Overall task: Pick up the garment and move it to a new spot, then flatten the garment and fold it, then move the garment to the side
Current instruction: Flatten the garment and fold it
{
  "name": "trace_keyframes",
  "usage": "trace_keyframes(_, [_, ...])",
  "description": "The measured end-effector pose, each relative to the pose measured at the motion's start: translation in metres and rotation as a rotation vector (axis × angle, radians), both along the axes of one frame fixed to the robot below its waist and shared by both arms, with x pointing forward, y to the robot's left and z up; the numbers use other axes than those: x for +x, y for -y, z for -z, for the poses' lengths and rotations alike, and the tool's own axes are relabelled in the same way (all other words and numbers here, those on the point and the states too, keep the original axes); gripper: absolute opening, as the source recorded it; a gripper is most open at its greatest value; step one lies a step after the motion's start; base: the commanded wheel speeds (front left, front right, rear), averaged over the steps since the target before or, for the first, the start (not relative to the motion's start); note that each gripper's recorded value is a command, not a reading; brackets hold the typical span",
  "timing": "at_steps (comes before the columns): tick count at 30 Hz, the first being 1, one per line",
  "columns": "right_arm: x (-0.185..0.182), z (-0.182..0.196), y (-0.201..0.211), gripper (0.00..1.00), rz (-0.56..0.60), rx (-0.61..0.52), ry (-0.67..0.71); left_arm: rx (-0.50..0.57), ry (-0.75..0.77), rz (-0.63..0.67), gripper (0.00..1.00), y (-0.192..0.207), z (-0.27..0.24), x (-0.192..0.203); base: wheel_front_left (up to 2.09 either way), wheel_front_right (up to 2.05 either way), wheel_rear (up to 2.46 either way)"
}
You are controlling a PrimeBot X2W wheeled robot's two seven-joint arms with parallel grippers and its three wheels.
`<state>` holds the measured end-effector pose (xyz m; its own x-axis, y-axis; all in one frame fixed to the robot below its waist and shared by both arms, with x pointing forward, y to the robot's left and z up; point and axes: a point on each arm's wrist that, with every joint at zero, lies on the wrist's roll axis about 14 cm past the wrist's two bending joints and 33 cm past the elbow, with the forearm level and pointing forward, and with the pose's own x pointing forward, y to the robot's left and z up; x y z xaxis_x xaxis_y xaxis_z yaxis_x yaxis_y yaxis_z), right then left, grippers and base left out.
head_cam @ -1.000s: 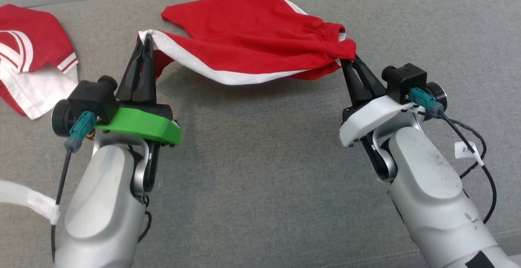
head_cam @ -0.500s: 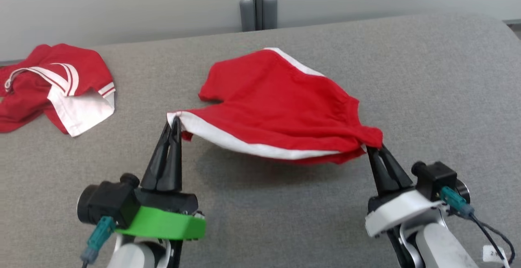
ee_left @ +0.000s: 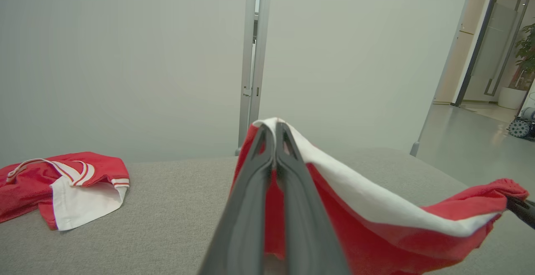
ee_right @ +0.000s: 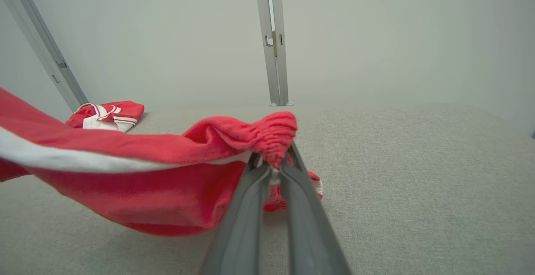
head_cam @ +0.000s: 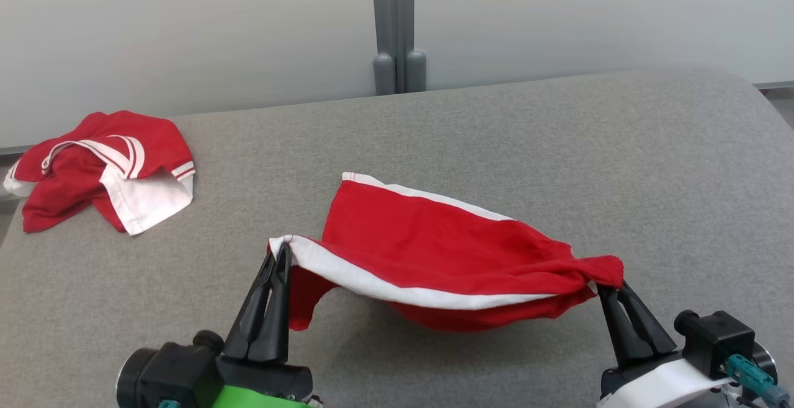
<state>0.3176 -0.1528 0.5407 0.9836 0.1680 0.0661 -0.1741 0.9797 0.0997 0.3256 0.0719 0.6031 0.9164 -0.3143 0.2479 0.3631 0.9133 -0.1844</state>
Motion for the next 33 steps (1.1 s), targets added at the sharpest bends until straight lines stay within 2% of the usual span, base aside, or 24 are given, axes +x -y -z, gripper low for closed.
trace_keyframes(8, [0.004,0.037,0.011,0.0,0.052,0.043,-0.116,0.029,-0.135,0.005,0.0,0.001,0.045,0.026,0.0,0.0,0.0])
trace_keyframes(19, [0.057,0.074,0.02,0.0,0.093,0.068,-0.194,0.105,-0.208,0.062,0.0,0.026,0.085,0.119,0.0,0.0,0.0])
trace_keyframes(24, [0.081,0.095,0.029,0.0,0.119,0.069,-0.234,0.149,-0.319,0.049,0.0,0.027,0.126,0.158,0.0,0.0,0.0])
trace_keyframes(33, [0.098,0.126,0.036,0.0,0.141,0.085,-0.301,0.222,-0.486,0.044,0.0,0.034,0.185,0.193,0.0,0.0,0.0])
